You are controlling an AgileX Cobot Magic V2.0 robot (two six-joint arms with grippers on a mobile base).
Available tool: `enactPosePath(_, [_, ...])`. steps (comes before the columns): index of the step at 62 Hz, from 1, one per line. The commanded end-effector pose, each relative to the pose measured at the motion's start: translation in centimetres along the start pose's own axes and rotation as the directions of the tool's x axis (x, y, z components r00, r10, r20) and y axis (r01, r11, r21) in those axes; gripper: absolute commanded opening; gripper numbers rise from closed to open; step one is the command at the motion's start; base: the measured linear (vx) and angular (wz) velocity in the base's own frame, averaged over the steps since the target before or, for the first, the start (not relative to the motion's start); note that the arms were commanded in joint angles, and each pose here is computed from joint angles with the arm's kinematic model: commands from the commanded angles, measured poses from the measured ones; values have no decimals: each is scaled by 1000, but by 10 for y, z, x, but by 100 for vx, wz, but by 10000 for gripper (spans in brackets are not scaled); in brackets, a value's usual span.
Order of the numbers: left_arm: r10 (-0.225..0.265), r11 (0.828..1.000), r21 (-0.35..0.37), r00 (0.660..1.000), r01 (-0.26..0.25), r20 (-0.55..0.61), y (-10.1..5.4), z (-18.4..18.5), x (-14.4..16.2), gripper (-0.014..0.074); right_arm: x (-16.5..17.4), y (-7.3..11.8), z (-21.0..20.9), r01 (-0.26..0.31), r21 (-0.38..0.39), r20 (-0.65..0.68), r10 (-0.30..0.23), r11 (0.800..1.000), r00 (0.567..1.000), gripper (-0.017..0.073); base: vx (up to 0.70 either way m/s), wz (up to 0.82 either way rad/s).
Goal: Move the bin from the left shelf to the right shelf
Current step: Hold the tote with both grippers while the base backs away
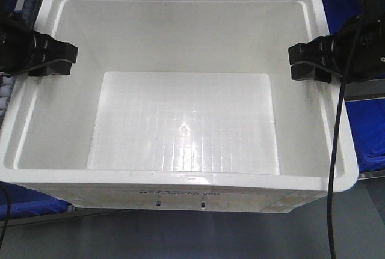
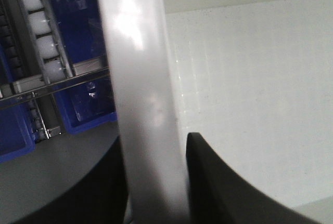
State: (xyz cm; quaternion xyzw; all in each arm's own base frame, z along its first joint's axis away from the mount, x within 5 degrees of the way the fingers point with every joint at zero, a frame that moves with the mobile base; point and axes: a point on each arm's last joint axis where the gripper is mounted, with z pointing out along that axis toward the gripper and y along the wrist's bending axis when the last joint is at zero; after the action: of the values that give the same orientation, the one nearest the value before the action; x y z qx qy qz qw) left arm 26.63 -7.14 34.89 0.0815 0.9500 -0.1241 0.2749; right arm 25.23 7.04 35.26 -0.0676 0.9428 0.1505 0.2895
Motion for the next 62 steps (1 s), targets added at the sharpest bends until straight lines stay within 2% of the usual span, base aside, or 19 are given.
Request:
enactPosePath(1, [40,999,4,988,-41,146,-4,-24,-11,-8,-14,6,-26,82,3,171,-82,997,982,-4,-5,-28])
enactPosePath(26, [40,999,4,989,-41,145,-4,-24,-11,-8,-13,6,-26,82,3,169,-82,997,982,-4,-5,-33])
enactPosePath(62, [40,999,4,989,-41,145,-4,-24,-11,-8,-13,6,-26,82,2,168,-82,997,982,-4,-1,-51])
